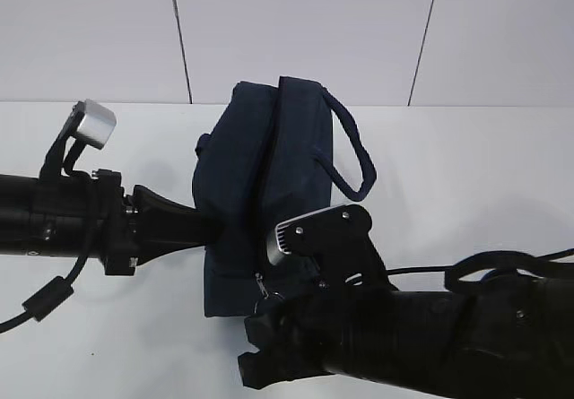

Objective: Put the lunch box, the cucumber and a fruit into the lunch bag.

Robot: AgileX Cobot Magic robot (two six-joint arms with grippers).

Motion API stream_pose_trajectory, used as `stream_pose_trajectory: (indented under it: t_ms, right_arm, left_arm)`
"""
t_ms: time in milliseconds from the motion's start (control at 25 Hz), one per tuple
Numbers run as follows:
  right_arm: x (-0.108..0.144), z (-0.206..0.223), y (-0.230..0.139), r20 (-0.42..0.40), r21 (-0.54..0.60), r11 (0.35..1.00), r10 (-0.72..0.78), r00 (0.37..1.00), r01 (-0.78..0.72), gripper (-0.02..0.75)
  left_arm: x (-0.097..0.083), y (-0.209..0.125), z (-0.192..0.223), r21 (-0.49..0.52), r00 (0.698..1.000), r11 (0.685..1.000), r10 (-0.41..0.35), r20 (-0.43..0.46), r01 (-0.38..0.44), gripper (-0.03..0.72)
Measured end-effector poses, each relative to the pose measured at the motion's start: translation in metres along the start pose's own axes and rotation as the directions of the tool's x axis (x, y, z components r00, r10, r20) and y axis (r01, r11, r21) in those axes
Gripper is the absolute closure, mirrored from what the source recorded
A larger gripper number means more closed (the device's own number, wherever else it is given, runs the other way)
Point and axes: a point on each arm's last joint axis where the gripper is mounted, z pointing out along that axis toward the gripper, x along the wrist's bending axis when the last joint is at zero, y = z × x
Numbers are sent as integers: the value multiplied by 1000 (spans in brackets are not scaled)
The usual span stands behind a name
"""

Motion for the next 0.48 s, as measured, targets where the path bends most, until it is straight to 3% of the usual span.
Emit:
stream_pose_trajectory:
  t_ms: [280,480]
  right_arm:
    - [3,20,7,0,0,1000,-4,1000,4,447]
    - [4,21,9,-1,-4,1000,-17,1000,17,360]
  left_arm:
    - [0,0,0,0,1000,1000,0,0,0,679]
    - [0,0,0,0,1000,1000,0,0,0,679]
